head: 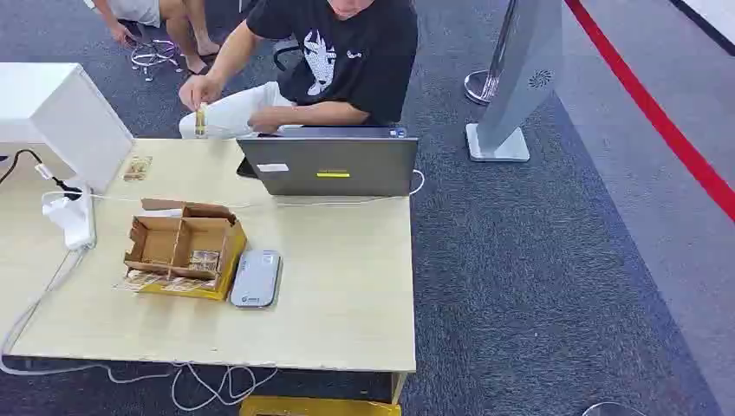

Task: Pass the card to the sensor for recognition and then transmit it.

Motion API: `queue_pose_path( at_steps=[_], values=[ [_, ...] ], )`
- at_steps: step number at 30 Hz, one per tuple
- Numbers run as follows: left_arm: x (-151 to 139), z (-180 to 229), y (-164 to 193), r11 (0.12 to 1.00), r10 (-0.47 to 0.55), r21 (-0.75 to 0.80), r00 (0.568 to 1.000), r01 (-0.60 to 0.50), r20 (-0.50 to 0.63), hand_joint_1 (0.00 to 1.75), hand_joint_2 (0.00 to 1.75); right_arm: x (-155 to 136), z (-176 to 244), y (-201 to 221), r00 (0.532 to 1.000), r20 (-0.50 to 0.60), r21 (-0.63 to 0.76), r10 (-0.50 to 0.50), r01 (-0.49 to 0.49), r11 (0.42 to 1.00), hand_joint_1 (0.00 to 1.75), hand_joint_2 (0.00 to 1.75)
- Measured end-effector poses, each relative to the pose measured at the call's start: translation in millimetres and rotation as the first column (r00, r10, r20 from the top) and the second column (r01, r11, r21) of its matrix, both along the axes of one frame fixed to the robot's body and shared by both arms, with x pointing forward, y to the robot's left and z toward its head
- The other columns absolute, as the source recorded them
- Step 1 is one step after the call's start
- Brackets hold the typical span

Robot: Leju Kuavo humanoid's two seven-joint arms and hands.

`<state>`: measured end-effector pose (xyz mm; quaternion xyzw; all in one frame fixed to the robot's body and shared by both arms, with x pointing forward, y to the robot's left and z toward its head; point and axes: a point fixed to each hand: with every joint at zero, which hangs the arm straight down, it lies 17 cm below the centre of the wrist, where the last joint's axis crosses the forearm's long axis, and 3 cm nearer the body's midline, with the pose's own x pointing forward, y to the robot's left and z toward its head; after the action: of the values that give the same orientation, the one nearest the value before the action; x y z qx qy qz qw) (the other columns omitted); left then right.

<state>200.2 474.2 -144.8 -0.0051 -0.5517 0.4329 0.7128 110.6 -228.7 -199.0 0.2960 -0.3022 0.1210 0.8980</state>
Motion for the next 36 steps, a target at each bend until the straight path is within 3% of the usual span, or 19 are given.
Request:
queue_pose_path(
  at_steps=[5, 13, 17, 20, 21, 22, 25, 28, 32, 36],
  values=[
    [5, 16, 27, 0.994, 0.003, 0.108, 1.0, -0.005, 0.01, 0.0, 1.75, 0, -3, 2, 1.0, 0.012, -0.021, 0.002, -0.002, 1.0, 0.0, 1.75],
    [12, 30, 40, 0.985, -0.003, 0.172, 0.999, -0.003, 0.033, 0.0, 1.75, 0, -2, 2, 1.0, 0.009, -0.014, -0.004, 0.005, 1.0, 0.0, 1.75],
    [21, 41, 52, 0.946, 0.011, 0.324, 1.0, -0.003, -0.023, 0.0, 1.75, 1, -3, 3, 1.0, 0.007, -0.019, -0.017, 0.017, 1.0, 0.0, 1.75],
    [33, 59, 59, 0.927, 0.027, 0.374, 1.0, -0.024, -0.003, 0.0, 1.75, 2, -4, 3, 1.0, 0.005, -0.022, -0.026, 0.026, 0.999, 0.0, 1.75],
    [35, 66, 61, 0.911, 0.025, 0.411, 1.0, -0.022, 0.0, 0.0, 1.75, 2, -4, 4, 0.999, 0.001, -0.017, -0.033, 0.033, 0.999, 0.0, 0.0],
    [41, 76, 59, 0.879, 0.01, 0.477, 1.0, -0.008, -0.001, 0.0, 1.75, 2, -3, 4, 0.999, -0.005, -0.01, -0.042, 0.042, 0.999, 0.0, 1.75],
    [62, 136, 58, 0.681, -0.017, 0.732, 1.0, 0.019, -0.01, 0.0, 1.75, 1, -2, 4, 0.998, -0.014, 0.007, -0.065, 0.065, 0.998, 0.0, 1.75],
    [87, 232, 52, 0.36, 0.016, 0.931, 0.998, -0.064, 0.062, 0.0, 1.75, 0, -1, 5, 0.997, -0.031, 0.019, -0.068, 0.068, 0.997, 0.0, 1.75],
    [123, 347, -14, -0.041, -0.094, 0.979, 0.976, -0.2, 0.196, 0.0, 1.75, 5, -6, 3, 0.998, -0.044, -0.018, -0.043, 0.042, 0.999, 0.0, 1.75],
    [140, 417, -84, -0.235, -0.233, 0.907, 0.926, -0.349, 0.296, 0.0, 1.75, 15, -14, 7, 1.0, -0.021, -0.097, 0.01, -0.012, 0.995, 0.0, 1.75]
  ],
)
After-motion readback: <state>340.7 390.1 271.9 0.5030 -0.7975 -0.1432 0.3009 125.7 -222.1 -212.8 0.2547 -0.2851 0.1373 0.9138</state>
